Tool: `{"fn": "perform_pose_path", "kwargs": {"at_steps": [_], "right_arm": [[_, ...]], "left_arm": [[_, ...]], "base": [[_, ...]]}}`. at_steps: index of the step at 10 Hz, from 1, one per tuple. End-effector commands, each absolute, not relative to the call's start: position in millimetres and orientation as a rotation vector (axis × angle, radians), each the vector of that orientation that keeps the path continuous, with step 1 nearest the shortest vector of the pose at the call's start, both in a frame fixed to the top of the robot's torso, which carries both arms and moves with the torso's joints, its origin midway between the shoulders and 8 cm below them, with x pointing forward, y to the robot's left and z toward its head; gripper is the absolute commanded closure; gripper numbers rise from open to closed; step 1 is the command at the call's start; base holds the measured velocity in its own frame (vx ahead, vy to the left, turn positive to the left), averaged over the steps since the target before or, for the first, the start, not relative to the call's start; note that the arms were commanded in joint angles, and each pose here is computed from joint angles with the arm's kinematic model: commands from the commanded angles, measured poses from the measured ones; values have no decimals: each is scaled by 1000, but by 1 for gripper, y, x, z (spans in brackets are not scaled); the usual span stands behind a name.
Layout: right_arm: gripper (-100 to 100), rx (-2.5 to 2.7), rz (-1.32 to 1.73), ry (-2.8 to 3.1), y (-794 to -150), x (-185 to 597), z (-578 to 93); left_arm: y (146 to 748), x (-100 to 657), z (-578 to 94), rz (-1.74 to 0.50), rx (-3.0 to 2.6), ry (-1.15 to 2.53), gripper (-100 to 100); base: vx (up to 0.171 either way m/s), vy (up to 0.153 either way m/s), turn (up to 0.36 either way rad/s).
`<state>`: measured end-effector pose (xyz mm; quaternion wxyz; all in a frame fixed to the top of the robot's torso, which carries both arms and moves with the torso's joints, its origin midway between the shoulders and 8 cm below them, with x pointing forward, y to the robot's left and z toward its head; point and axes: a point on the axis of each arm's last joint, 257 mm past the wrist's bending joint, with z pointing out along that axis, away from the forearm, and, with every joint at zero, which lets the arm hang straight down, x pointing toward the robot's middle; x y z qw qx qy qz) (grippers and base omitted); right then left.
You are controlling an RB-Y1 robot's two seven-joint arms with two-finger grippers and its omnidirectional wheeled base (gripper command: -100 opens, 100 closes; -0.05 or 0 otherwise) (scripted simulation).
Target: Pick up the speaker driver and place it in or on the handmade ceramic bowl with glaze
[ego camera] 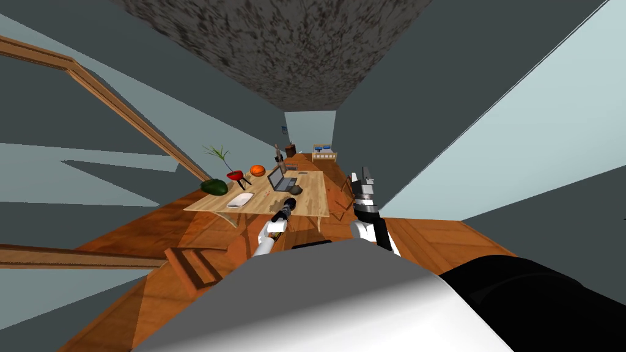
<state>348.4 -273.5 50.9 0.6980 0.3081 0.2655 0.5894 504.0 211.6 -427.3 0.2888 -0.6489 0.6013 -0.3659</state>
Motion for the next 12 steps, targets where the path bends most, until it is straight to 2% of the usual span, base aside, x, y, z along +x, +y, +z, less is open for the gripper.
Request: {"fn": "perform_pose_path", "kwargs": {"at_steps": [1,9,12], "right_arm": [[0,687,1314,592,-273,348,51],[0,687,1314,592,-273,348,51],[0,687,1314,592,-274,348,51]], "left_arm": [[210,506,-429,-952,-1720,1650,100],[156,544,-398,-961,-1616,1821,100],[147,562,-382,-961,-1570,1837,100]], "base": [[-211,23,-152],[-225,-6,-117],[-96,21,19]]}}
